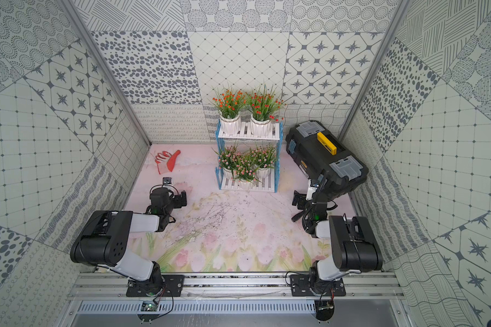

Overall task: Place the baby's breath potted plants on the rack by color
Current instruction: Reset both arms

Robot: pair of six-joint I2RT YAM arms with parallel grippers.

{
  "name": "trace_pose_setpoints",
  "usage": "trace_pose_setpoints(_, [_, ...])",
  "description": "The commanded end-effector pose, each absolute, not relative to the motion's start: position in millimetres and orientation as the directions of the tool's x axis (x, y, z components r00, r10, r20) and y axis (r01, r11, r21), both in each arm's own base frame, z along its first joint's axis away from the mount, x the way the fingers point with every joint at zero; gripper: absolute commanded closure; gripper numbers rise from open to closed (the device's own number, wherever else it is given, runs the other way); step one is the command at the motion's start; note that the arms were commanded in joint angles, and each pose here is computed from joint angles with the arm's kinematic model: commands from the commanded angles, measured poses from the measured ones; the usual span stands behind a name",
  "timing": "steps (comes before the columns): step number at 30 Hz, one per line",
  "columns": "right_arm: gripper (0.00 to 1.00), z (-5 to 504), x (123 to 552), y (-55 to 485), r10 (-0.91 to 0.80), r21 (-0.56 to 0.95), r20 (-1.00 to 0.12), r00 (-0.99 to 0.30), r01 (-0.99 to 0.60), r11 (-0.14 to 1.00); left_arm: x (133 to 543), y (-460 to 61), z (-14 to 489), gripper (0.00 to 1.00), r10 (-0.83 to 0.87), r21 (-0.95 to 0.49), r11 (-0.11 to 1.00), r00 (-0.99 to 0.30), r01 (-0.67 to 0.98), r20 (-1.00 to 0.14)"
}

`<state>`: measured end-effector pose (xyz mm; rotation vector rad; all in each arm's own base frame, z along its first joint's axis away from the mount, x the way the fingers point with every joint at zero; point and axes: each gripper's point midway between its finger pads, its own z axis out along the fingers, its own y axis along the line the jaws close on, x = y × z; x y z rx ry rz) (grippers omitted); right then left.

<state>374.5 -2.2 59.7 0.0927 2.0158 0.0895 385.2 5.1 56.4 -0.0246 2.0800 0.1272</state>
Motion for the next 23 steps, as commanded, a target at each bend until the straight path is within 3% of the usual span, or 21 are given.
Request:
trace_pose_setpoints(1, [0.02,103.5,405.8,5.3,0.056,0.066,-0.943,-0.328,-0.018,0.998,396.6,7.7,81.0,0.02,0.042,0.089,0.991,-0.387,-0.104,-0.921])
trace_pose_setpoints(3, [0.02,107.8,408.3,11.4,0.022,0.027,-0.961,-0.276,-0.013,1.0,396.9,12.9,78.9,0.02,0.016,0.068,0.991,-0.4,-0.115,-0.917])
trace_pose_setpoints(4, [0.02,104.9,407.5,12.3,0.014,0.022,-0.948,-0.317,-0.021,1.0,396.8,13.9,78.6,0.02,0.009,0.06,0.992,-0.401,-0.114,-0.916])
trace_pose_setpoints(23, [0.02,105.4,408.9,12.0,0.02,0.031,-0.95,-0.311,-0.029,0.999,396.7,14.5,78.4,0.02,0.009,0.06,0.991,-0.402,-0.116,-0.916])
